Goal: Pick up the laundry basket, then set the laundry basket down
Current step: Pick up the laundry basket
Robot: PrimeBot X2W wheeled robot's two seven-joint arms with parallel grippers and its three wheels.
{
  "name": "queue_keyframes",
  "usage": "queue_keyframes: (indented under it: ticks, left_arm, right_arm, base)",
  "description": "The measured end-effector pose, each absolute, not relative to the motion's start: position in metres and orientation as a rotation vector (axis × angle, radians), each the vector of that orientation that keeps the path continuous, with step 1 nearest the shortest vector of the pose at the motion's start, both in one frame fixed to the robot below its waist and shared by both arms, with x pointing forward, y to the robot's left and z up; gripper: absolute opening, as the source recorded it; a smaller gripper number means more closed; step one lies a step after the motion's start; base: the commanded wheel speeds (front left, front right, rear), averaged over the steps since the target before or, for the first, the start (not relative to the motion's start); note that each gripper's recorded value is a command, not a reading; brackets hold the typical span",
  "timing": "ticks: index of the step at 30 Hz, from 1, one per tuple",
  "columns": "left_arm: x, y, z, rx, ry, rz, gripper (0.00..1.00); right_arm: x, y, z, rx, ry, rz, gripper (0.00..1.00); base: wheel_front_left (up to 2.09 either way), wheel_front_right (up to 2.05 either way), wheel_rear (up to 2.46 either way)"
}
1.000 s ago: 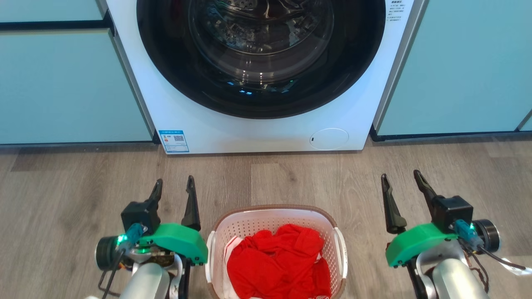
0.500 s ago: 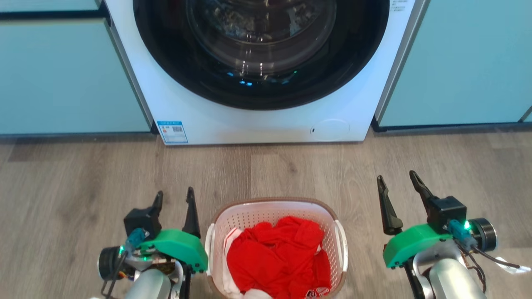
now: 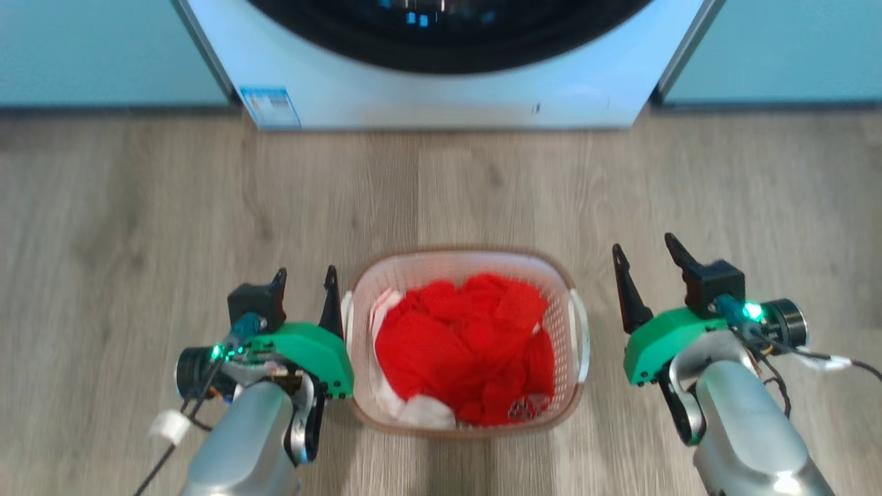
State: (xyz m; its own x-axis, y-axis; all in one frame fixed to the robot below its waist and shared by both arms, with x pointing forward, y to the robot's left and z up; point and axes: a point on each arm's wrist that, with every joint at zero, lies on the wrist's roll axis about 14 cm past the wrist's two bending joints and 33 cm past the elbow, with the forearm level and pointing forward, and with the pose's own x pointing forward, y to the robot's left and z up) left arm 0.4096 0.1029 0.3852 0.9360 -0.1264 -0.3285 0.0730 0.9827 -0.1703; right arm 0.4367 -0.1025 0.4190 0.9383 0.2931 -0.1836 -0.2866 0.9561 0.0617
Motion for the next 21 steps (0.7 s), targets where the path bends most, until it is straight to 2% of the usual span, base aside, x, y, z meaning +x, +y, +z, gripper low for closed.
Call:
queue_keyframes:
  ticks: [6, 13, 21]
  left_arm:
    - [0.413, 0.1, 0.327, -0.14, 0.522, -0.125, 1.0]
    - [0.42, 0.091, 0.279, -0.111, 0.653, -0.175, 1.0]
    - [0.415, 0.086, 0.23, -0.088, 0.797, -0.223, 1.0]
  right_arm:
    - [0.44, -0.093, 0.348, 0.043, 0.406, 0.333, 1.0]
    - [0.454, -0.091, 0.296, 0.066, 0.555, 0.338, 1.0]
    - [0.443, -0.096, 0.238, 0.102, 0.747, 0.309, 1.0]
  base:
    - [0.0, 0.0, 0.0]
    - [0.0, 0.0, 0.0]
    - [0.0, 0.0, 0.0]
